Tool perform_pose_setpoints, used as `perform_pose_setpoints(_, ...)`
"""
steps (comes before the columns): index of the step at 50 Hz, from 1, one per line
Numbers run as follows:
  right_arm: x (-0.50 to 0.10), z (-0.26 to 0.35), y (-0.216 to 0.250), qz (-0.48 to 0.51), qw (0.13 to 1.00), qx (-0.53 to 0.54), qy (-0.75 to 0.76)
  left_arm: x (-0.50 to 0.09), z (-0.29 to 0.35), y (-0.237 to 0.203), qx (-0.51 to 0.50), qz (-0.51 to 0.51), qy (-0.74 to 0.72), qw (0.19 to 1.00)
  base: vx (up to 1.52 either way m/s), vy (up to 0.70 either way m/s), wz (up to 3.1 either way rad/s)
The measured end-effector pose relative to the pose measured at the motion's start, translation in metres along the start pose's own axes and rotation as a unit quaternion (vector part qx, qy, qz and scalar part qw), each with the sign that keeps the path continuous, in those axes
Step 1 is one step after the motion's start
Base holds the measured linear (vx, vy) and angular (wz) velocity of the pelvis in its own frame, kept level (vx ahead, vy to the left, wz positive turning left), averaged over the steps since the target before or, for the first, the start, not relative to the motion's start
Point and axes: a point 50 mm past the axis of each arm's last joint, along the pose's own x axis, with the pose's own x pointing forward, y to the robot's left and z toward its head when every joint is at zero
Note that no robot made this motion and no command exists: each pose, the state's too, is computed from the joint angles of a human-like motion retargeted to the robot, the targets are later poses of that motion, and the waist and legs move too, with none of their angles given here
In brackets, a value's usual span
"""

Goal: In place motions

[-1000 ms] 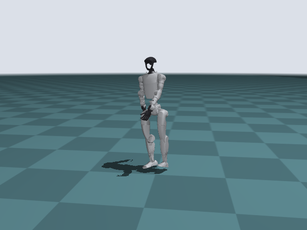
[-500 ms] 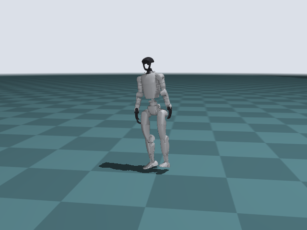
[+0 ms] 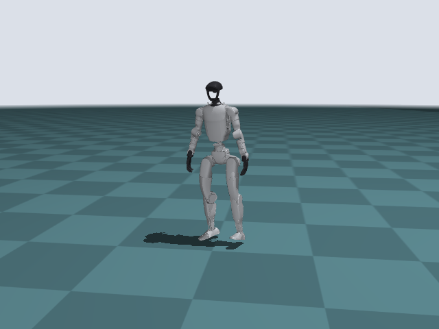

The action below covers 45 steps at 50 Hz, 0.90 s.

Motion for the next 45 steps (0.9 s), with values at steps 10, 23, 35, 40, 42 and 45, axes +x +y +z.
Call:
perform_pose_setpoints(10,-0.018,-0.064,-0.031,-0.091,0.985,0.115,0.088,-0.03,0.046,0.046,-0.051,0.055,-0.088,0.993,-0.09,0.0,-0.35)
perform_pose_setpoints(23,-0.046,-0.125,-0.048,-0.18,0.944,0.228,0.156,-0.06,0.075,0.081,-0.1,0.115,-0.173,0.973,0.07,-0.15,-0.25)
perform_pose_setpoints(35,-0.04,-0.093,-0.076,-0.267,0.908,0.312,0.087,-0.11,0.163,0.062,-0.142,0.087,-0.335,0.927,-0.23,0.1,-0.62)
perform_pose_setpoints(40,-0.046,-0.114,-0.066,-0.288,0.87,0.384,0.107,-0.157,0.213,0.046,-0.101,0.066,-0.419,0.9,-0.18,0.03,-0.07)
perform_pose_setpoints(42,-0.049,-0.121,-0.063,-0.299,0.855,0.407,0.116,-0.181,0.234,0.037,-0.064,0.072,-0.453,0.886,-0.18,0.01,-0.34)
perform_pose_setpoints(45,-0.051,-0.124,-0.064,-0.322,0.839,0.42,0.125,-0.216,0.257,0.027,-0.009,0.085,-0.494,0.865,-0.16,0.01,-0.09)
